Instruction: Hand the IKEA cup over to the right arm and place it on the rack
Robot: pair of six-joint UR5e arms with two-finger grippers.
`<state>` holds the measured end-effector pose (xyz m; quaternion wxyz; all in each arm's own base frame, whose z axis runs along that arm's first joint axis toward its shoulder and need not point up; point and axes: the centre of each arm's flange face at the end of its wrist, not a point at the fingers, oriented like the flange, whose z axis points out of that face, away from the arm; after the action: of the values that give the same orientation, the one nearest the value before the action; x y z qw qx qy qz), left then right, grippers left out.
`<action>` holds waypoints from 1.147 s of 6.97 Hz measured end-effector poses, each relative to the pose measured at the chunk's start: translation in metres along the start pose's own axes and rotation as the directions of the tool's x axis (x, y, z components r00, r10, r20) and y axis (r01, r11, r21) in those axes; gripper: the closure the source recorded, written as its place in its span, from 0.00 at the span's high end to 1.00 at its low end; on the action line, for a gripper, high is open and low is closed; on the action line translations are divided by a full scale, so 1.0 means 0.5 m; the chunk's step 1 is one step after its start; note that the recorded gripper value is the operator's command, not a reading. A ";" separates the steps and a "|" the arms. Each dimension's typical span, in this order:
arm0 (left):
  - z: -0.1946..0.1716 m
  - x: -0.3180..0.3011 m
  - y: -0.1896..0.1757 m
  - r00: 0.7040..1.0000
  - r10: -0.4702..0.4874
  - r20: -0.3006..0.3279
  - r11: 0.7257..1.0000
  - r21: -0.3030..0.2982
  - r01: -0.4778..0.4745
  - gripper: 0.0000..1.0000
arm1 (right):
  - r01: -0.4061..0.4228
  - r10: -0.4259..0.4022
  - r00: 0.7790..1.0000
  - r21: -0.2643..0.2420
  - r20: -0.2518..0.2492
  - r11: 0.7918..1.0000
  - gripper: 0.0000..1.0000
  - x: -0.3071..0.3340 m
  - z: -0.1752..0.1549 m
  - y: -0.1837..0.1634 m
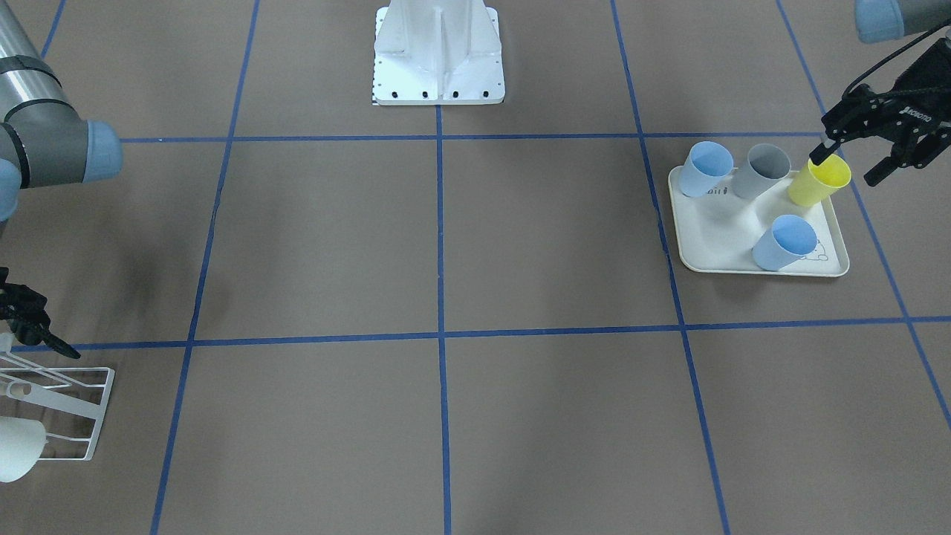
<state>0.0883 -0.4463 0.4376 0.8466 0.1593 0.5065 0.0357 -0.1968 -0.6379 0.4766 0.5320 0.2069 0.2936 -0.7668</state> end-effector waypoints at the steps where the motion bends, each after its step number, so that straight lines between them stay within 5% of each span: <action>1: 0.000 0.000 0.000 1.000 0.000 0.000 1.000 0.000 0.000 1.00 | -0.004 0.004 1.000 0.000 -0.003 1.000 0.99 0.002 -0.003 0.001; 3: 0.000 -0.002 0.001 1.000 -0.002 0.001 1.000 -0.001 0.002 1.00 | -0.082 0.082 0.996 0.020 -0.026 0.996 0.99 0.016 -0.027 0.011; 5: 0.000 -0.015 0.013 1.000 -0.001 0.009 1.000 -0.006 0.001 1.00 | -0.272 0.277 0.960 0.129 -0.029 0.954 0.99 0.045 -0.093 0.038; 6: -0.001 -0.029 0.024 1.000 0.012 0.019 1.000 -0.010 -0.012 1.00 | -0.403 0.408 0.913 0.183 0.013 0.896 0.99 0.068 -0.153 0.051; 7: -0.003 -0.055 0.041 0.999 0.039 0.037 0.999 -0.016 -0.038 1.00 | -0.545 0.542 0.836 0.236 0.085 0.805 0.99 0.096 -0.228 0.059; 8: -0.006 -0.092 0.062 0.995 0.072 0.067 0.997 -0.022 -0.071 1.00 | -0.684 0.664 0.726 0.280 0.177 0.674 0.99 0.116 -0.292 0.056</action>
<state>0.0664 -0.4264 0.4848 0.8630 0.1702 0.4711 0.0653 -0.1900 -0.5879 0.3252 0.7438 0.3622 0.0497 -0.5595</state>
